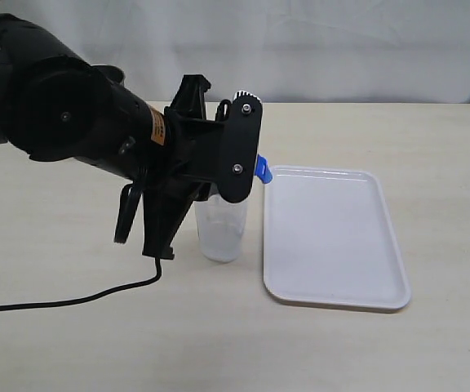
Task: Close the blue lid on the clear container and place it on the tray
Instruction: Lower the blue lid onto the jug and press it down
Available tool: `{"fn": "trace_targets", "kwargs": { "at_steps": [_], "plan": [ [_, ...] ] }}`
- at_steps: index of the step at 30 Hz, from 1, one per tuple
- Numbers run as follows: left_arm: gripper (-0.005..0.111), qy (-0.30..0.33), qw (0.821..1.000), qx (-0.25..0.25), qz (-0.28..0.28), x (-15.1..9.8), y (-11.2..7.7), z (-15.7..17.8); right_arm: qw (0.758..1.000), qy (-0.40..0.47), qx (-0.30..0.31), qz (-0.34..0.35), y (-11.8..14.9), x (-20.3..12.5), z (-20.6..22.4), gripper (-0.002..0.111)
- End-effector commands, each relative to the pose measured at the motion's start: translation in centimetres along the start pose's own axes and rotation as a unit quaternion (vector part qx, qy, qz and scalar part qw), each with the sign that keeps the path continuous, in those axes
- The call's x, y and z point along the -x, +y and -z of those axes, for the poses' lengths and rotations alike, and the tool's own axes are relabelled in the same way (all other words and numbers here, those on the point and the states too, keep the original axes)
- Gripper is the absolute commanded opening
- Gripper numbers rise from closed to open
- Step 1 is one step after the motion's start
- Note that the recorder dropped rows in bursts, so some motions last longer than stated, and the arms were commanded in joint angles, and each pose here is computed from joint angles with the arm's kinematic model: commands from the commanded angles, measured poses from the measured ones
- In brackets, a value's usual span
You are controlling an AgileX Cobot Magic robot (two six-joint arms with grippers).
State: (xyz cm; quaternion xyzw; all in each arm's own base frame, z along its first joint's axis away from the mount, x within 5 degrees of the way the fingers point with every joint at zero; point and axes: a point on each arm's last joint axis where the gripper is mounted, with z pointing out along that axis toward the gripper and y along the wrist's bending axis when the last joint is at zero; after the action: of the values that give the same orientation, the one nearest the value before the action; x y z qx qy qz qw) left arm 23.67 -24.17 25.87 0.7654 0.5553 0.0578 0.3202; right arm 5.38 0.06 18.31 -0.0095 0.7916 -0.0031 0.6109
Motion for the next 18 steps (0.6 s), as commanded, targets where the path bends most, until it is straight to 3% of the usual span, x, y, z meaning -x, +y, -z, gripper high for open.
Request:
{"fn": "trace_targets", "kwargs": {
  "at_steps": [1, 18],
  "plan": [
    [0.000, -0.006, 1.000, 0.006, 0.007, 0.10, 0.06, 0.12, 1.000, 0.000, 0.001, -0.004, 0.01, -0.09, 0.01, 0.005],
    [0.000, -0.009, 1.000, 0.013, 0.007, 0.18, 0.22, 0.60, 1.000, 0.000, 0.001, -0.004, 0.01, -0.09, 0.01, 0.005]
  ]
}}
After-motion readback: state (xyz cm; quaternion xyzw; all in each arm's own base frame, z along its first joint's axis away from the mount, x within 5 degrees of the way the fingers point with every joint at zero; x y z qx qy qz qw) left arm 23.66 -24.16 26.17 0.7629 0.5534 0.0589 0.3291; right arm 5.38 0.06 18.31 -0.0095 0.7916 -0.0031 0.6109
